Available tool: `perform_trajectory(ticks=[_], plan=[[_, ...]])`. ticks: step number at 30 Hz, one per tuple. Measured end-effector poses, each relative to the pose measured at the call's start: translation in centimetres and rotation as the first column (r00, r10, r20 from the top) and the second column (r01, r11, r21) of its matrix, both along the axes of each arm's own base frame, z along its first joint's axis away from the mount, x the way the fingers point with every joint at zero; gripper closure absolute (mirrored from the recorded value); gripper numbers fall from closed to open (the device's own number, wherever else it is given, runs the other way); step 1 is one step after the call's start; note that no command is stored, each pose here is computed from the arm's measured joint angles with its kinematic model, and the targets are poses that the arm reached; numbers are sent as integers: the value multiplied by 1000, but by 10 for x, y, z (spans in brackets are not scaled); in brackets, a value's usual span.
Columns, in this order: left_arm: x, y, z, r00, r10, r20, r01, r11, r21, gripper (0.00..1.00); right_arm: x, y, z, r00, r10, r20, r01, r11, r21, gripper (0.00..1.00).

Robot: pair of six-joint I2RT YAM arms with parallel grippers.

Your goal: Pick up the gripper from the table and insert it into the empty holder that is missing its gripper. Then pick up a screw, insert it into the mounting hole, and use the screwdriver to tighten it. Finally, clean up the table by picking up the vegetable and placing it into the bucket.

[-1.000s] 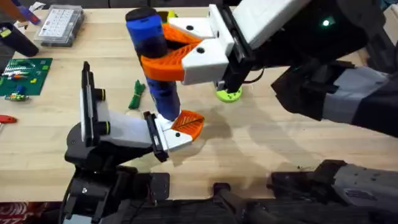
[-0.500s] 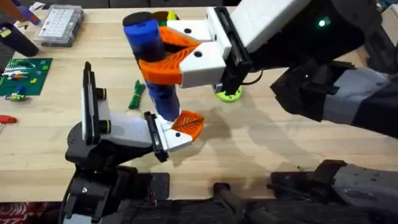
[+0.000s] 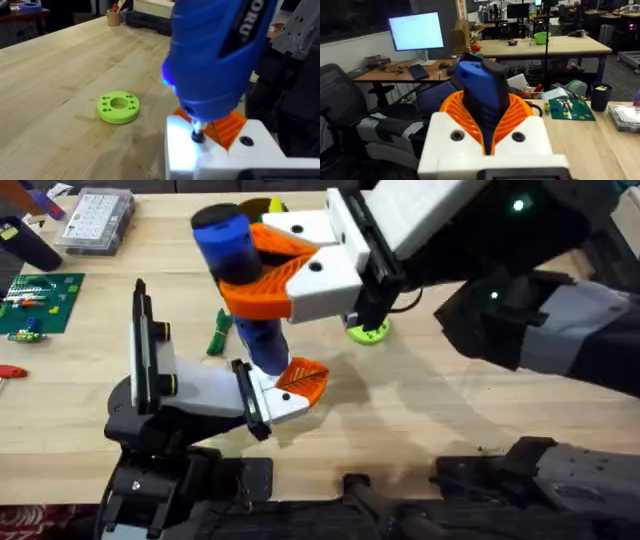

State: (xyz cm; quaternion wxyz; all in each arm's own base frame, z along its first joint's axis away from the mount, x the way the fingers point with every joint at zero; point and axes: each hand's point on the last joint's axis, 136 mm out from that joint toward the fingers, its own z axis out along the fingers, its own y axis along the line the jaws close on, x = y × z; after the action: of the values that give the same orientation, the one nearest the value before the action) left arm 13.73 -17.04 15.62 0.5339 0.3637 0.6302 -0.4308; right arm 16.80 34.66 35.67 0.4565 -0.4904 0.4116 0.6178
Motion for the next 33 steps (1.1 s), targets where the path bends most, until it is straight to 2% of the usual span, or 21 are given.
perform_trajectory(ticks=[5,12,16,22,26,29,33], plan=[[0,0,6,999,1,43,-1,1000,-2,986,-6,4,18,995,93,45,-93,996,-10,955],[1,1,2,1000,9,21,-9,1000,2,986,-12,-13,106,966,105,235,-128,988,84,955],[1,1,2,1000,9,20,-9,1000,2,986,-17,-24,129,955,101,281,-131,987,92,953],[1,1,2,1000,9,21,-9,1000,2,986,-13,-19,108,972,153,178,-154,988,-4,953],[1,1,2,1000,9,21,-9,1000,2,986,1,-15,82,987,147,62,-141,985,-97,954],[1,1,2,1000,9,21,-9,1000,2,986,20,-17,56,996,89,-28,-93,980,-175,953],[1,1,2,1000,9,21,-9,1000,2,986,57,-31,18,993,-78,-91,49,956,-288,953]])
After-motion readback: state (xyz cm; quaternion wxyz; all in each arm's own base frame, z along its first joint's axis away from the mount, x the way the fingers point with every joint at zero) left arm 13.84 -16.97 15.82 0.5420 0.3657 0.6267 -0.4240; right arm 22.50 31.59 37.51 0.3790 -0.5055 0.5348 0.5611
